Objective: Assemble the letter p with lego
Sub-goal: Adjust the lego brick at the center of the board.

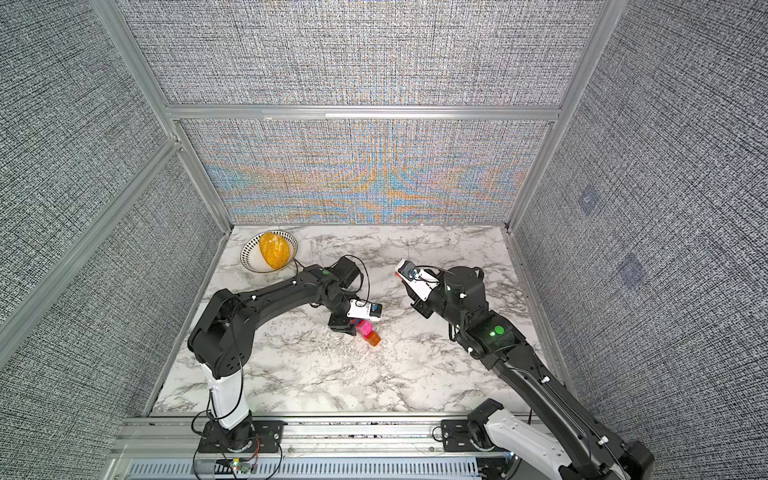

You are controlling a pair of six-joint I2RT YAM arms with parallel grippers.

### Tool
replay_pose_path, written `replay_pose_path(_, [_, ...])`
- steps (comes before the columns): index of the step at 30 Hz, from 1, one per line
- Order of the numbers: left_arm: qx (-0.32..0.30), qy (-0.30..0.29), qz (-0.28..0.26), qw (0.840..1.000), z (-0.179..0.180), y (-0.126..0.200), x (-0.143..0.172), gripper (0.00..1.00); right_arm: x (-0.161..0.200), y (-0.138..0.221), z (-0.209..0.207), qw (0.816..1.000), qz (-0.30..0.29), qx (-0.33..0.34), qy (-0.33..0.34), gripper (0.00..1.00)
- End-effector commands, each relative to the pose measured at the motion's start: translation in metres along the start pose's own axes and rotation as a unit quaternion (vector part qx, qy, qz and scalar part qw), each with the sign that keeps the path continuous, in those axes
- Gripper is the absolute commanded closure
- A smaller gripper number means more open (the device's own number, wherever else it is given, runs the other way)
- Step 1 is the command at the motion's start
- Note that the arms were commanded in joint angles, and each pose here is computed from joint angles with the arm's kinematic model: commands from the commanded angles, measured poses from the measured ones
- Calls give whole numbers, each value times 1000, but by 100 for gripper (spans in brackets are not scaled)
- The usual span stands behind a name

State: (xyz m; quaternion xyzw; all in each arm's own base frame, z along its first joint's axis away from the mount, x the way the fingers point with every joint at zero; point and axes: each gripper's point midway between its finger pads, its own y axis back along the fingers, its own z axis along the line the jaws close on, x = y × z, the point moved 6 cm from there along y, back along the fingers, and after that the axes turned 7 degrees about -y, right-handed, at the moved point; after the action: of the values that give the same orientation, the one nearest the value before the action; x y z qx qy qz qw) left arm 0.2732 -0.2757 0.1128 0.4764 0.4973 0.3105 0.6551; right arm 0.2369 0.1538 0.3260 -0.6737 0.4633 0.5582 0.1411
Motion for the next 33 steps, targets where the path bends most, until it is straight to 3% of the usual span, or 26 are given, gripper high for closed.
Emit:
replay_pose_path(1, [6, -8, -13, 1000, 2, -1, -4, 39, -2, -1, -1, 1000, -4, 4, 0, 100])
replay_pose_path(18, [25, -3, -29, 999, 2, -6, -8, 41, 2, -5, 2, 1000, 7, -6, 2, 100])
replay_pose_path(30, [47, 3, -24, 999, -5, -14, -9, 57, 3, -6, 2, 1000, 10, -8, 2, 100])
replay_pose_path(33, [47, 5, -23, 999, -5, -14, -9, 71, 4, -6, 2, 1000, 11, -9, 2, 100])
